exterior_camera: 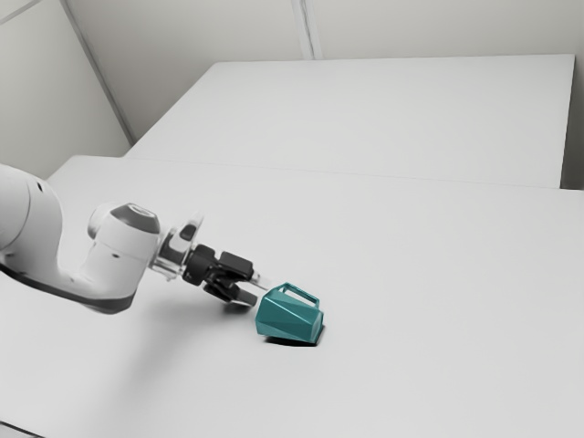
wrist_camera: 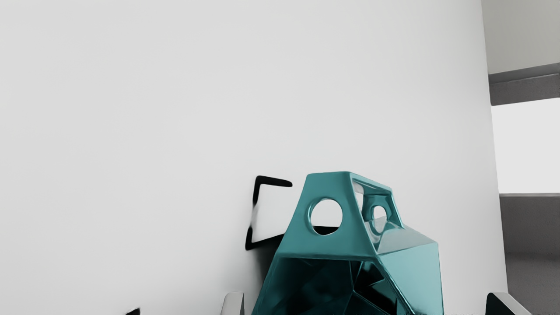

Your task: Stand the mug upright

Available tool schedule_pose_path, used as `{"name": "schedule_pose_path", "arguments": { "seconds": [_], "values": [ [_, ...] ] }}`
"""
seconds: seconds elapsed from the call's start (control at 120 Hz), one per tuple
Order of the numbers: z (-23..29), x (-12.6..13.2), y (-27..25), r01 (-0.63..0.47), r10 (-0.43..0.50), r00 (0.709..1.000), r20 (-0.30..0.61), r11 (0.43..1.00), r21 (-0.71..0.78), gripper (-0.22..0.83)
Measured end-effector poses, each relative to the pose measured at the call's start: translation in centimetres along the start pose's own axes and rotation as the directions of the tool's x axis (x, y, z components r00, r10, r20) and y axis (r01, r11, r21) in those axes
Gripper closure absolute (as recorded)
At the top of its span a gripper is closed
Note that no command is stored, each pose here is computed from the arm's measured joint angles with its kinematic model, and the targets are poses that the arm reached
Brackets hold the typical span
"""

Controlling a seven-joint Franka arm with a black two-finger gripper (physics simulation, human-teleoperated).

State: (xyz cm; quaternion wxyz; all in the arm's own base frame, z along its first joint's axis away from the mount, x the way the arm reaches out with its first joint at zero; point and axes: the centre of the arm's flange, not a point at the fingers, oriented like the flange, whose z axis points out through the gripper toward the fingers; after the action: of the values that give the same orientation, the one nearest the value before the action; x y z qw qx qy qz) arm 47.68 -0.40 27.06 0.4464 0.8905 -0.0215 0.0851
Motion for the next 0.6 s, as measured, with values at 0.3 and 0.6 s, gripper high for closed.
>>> {"name": "schedule_pose_path", "arguments": {
  "seconds": [0.3,0.6],
  "values": [
    [2.9,-0.1,2.0,-0.031,0.03,0.999,-0.012,0.999,-0.037,0.0],
    [3.9,-1.1,2.4,-0.034,0.034,0.999,-0.016,0.999,-0.038,0.05]
  ]
}}
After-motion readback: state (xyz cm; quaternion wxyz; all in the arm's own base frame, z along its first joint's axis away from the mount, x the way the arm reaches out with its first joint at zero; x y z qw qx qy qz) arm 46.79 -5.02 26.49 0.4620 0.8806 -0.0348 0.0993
